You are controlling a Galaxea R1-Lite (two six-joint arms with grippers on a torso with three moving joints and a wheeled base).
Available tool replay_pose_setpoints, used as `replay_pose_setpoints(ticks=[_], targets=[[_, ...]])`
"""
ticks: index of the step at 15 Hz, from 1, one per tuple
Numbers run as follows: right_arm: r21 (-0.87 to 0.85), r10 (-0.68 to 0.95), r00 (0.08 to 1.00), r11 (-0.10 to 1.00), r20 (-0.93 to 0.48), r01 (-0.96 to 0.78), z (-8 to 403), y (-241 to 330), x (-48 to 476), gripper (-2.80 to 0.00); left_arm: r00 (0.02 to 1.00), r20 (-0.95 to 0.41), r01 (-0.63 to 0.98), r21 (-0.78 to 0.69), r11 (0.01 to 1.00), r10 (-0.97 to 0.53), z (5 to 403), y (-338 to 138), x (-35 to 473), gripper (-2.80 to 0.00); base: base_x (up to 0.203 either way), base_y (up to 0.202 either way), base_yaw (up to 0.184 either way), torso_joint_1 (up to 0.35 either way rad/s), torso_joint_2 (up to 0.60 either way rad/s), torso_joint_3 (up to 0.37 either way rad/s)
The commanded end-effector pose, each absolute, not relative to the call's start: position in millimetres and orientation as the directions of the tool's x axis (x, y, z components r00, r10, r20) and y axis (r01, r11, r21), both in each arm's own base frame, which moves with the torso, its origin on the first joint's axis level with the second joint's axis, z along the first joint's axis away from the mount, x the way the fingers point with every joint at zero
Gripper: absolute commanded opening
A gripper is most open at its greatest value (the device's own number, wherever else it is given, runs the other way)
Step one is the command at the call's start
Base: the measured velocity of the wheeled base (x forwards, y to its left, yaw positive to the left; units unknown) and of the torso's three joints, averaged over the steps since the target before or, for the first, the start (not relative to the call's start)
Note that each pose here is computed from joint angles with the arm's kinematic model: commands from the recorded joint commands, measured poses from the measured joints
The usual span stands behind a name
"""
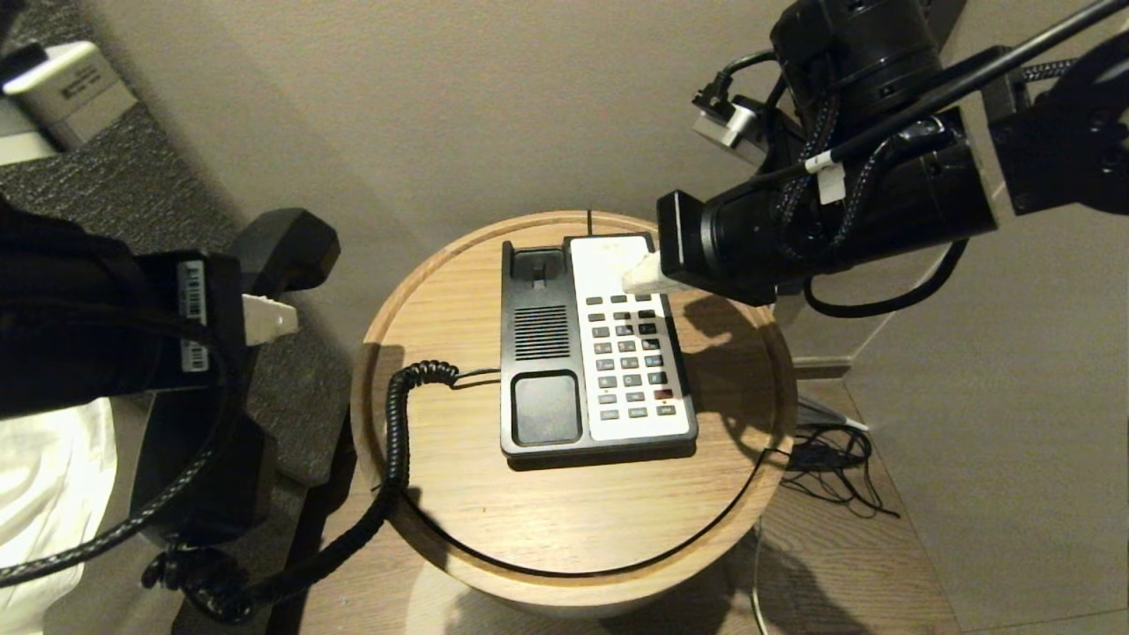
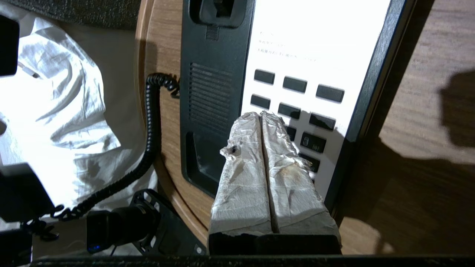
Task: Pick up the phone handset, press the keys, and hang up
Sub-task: Dial the number
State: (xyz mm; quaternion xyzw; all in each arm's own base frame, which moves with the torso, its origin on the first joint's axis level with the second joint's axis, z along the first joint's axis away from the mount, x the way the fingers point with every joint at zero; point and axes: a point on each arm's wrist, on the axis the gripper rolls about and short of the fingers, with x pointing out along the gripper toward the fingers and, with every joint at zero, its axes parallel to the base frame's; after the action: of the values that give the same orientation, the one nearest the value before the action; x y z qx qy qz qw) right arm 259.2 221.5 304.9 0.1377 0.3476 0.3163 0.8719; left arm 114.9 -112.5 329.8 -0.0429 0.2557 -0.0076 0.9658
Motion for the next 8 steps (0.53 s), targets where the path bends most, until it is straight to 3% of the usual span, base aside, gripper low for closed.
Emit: replay_pose_setpoints(ticks=[1,8], targets=[[0.466,0.65,0.556,0.76,-0.518,-0.453,308.3,221.8,258.1,-2.8,0.873,-0.486,-0.022,-0.106,0.994,-0.033,328.5,-93.8,102.5,-2.8,0.0,0.0,0.0,0.0,0.0,0.0],[0.462,0.637,0.506,0.771,-0.582,-0.438,291.7,235.4,257.9,-2.8,0.866,-0.499,-0.02,-0.12,0.993,-0.043,324.2,-84.6,97.7,-2.8,0.0,0.0,0.0,0.0,0.0,0.0]])
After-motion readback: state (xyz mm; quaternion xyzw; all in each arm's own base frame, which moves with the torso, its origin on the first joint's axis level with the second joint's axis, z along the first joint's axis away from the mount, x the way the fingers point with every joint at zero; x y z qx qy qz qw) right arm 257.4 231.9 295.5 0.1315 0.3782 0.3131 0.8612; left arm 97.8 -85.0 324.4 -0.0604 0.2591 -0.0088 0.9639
